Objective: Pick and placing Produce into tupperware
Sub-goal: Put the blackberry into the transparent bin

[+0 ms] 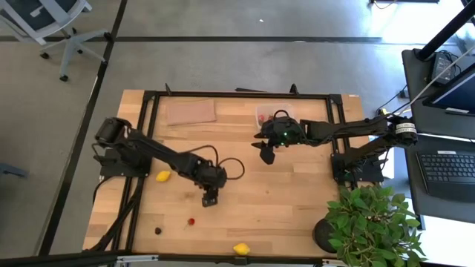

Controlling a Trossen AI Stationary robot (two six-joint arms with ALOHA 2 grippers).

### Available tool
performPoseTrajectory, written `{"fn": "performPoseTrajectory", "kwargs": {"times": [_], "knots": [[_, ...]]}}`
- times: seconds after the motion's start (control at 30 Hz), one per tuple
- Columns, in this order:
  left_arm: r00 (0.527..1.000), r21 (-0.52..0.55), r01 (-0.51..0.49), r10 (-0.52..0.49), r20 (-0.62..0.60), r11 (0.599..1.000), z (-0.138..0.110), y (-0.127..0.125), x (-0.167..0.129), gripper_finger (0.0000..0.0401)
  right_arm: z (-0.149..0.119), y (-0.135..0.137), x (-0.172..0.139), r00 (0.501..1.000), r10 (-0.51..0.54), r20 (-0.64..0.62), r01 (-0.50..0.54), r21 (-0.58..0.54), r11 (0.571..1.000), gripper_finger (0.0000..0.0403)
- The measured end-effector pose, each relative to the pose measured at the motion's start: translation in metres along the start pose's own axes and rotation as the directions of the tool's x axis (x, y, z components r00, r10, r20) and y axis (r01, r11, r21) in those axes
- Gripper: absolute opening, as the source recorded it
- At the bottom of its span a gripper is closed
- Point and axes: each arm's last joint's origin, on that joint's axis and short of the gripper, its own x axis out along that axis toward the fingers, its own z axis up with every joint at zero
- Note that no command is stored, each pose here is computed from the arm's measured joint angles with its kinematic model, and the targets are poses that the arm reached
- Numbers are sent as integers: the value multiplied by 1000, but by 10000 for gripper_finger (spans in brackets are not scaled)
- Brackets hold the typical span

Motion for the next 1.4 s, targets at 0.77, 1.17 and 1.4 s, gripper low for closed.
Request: {"fn": "performPoseTrajectory", "kwargs": {"times": [0.77,1.17,1.4], "knots": [[986,-24,-153,151,-63,988,-13,-7,43,182,-4,-1,0,999,-7,-35,5,-46,999,181],[985,-30,-161,159,-72,986,-13,-4,42,83,-4,-1,0,999,-5,-38,6,19,1000,181],[992,-32,-124,123,-28,992,-5,6,18,83,-4,-3,0,999,-3,-46,18,310,951,181]]}}
